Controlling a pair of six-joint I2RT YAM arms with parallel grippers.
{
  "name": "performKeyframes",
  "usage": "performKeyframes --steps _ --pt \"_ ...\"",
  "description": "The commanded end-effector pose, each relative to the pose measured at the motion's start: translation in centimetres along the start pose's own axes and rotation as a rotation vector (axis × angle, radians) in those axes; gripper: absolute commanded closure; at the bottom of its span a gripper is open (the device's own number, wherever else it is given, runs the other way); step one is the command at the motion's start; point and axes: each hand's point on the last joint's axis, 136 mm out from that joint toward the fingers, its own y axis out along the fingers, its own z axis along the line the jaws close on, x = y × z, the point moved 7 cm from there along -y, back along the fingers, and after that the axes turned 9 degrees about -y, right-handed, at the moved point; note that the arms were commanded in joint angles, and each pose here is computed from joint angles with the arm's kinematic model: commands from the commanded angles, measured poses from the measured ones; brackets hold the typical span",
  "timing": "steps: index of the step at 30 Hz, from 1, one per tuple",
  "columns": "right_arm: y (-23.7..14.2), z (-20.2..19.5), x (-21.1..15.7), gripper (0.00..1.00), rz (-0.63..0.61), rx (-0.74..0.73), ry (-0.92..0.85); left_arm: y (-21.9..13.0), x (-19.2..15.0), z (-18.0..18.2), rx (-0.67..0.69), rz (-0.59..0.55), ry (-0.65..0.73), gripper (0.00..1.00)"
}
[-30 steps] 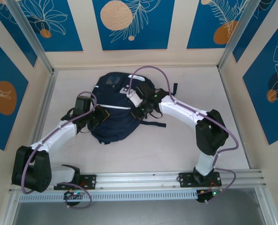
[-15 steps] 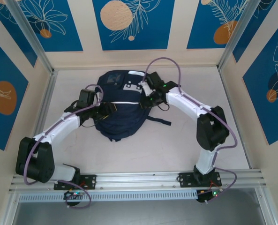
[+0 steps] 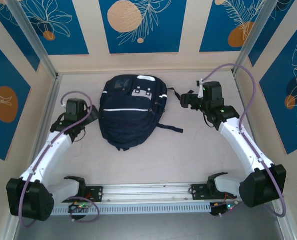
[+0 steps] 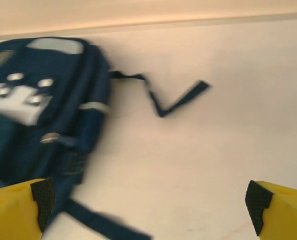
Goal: Pack books, pencil case, and school supplies into a backpack
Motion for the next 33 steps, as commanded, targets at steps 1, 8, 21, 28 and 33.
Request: performKeyframes --steps 1,8,21,28,33 --pt "1.3 -2.8 -1.2 0.01 -0.040 -0.174 0.057 1.7 -0.2 3.9 0.228 -0.156 0.070 0.00" --pt "4.1 -3.2 -4.8 0.01 -0.109 -0.187 -0.001 4.6 -1.7 4.8 0.248 -0.254 0.235 0.00" --pt "7.5 -3.8 -8.5 0.01 -0.180 -0.108 -0.034 7.0 -3.2 1.7 -0.154 -0.346 0.345 0.00" --pt "8.8 -4.3 -9.7 0.01 -0.251 -0.055 -0.022 7.5 -3.3 0.1 -0.271 -0.357 0.407 0.00" --pt "9.7 -4.1 -10.4 0.01 -0.283 -0.029 -0.043 8.3 -2.9 -0.5 -0.292 -0.349 0.426 0.00"
